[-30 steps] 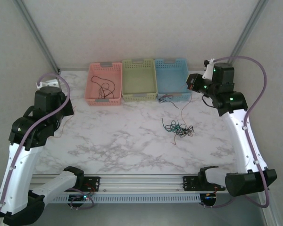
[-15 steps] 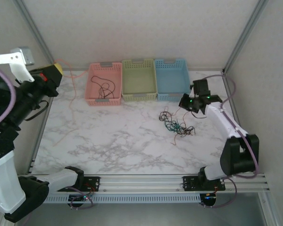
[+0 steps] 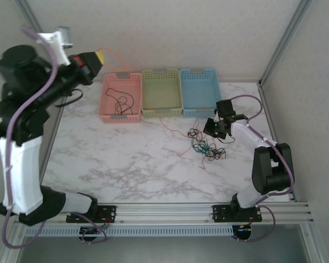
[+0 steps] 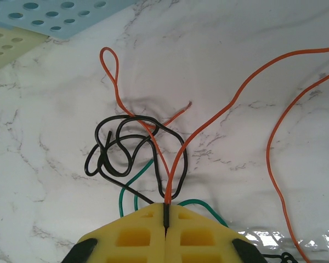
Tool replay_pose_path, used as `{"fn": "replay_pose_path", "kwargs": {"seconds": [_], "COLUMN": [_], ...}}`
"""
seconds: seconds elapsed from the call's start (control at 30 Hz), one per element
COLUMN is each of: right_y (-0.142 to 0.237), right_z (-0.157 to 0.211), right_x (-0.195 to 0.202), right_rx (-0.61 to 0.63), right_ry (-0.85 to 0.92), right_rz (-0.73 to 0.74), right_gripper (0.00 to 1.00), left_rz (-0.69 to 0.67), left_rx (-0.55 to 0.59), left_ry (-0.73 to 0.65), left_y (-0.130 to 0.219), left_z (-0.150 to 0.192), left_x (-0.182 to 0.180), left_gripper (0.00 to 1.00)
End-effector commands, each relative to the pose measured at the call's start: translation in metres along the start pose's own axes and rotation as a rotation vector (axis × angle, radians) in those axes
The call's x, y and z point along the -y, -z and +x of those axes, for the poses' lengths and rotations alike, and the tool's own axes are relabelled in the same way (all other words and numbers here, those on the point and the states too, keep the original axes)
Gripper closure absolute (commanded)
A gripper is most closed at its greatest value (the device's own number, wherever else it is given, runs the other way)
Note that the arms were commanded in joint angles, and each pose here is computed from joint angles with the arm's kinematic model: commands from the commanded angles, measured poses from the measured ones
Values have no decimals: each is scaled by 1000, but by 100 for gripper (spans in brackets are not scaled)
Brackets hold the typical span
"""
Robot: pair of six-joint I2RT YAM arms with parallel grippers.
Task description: Untangle the cables
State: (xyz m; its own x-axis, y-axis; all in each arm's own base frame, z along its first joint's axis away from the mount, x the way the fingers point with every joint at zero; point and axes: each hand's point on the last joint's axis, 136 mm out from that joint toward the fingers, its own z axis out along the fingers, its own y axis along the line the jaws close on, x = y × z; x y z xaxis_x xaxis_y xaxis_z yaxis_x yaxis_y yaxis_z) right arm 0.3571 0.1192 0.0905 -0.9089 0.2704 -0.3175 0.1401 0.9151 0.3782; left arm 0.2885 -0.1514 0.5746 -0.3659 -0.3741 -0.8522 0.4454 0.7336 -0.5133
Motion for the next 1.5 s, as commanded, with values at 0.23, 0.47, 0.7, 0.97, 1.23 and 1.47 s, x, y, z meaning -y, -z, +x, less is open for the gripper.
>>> {"fn": "replay_pose_path", "kwargs": {"seconds": [0.23,0.47,0.7,0.97,1.23,1.47], "right_y": [-2,-10,-25,-13,36,76], "right_z": [1,4,13,28,12,11], "right_x": [2,4,5,-21,-28,2], "right_rx": [3,-13,-71,-66,68,156], "right_ry": [33,36,20,157,163,194], "right_rz": [15,14,7,-6,3,161], "right_gripper": [100,100,100,78,44,36], "left_rz": [81,160,226,288,58,-157], "left_rx": [36,162,323,233,-191,-439], "left_ry": [-48,-99,-142,-78,26,112], "left_y": [-89,-116,-117,-97,-116,-113], "left_z": [-34,-62,-96,-82,40,201], "left_x": [1,10,25,41,-13,-102], "left_gripper": [100,100,100,100,100,100]}}
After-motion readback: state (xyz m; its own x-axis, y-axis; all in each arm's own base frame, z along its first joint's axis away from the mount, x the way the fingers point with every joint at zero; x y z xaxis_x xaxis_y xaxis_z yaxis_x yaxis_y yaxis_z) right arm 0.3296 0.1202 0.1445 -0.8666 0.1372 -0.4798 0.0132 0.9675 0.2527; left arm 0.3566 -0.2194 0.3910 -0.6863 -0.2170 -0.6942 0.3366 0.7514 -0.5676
